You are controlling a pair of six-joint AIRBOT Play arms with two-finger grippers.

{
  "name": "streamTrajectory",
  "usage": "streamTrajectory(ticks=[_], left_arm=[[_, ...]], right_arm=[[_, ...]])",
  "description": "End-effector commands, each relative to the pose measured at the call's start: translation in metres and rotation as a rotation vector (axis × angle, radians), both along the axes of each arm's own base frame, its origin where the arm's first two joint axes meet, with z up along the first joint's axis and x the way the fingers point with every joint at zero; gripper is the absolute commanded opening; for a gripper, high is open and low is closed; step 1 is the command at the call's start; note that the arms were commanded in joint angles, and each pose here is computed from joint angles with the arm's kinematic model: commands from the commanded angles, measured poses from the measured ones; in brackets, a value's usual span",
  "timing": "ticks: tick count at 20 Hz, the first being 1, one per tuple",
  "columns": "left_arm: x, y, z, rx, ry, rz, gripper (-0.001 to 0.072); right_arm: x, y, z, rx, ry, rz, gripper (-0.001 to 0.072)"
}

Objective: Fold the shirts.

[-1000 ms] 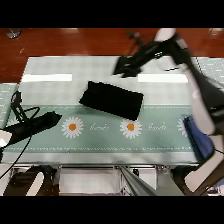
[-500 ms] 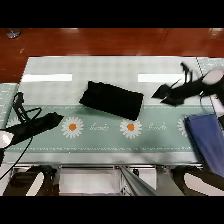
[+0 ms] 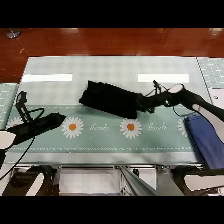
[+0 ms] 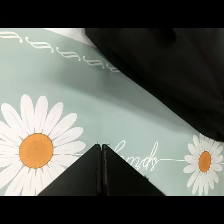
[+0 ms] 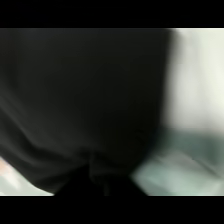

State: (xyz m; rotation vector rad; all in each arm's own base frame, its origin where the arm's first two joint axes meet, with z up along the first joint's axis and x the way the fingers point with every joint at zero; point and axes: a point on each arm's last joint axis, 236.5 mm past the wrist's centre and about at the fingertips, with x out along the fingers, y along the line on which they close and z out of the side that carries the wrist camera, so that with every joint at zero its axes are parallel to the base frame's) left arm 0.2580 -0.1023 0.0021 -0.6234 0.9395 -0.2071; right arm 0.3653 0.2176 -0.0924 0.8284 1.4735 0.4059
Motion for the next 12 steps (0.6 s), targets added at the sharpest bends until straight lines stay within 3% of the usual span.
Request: streamTrajectory(ticks=[1, 4, 7, 10, 12], left_arm=[[0.002, 0.000, 0.002, 0.001, -0.012, 0.004, 0.0033], [0.002, 0.000, 0.002, 0.001, -0.012, 0.003, 0.0033], [0.002, 0.000, 0.002, 0.000, -0.012, 0.003, 0.0033], [0.002, 0.000, 0.002, 0.001, -0.011, 0.003, 0.0033], [0.000, -0.001, 0.000, 0.000, -0.003, -0.003, 0.0033]], right_arm=[[0.019, 0.040, 0.037, 0.109, -0.079, 0.179, 0.0019], [0.061, 0.031, 0.111, 0.024, -0.272, 0.279, 0.0018], [0.100, -0.015, 0.189, -0.194, -0.420, 0.272, 0.0018], [0.109, -0.072, 0.256, -0.357, -0.496, 0.221, 0.0018], [0.100, -0.109, 0.286, -0.374, -0.502, 0.152, 0.0018]])
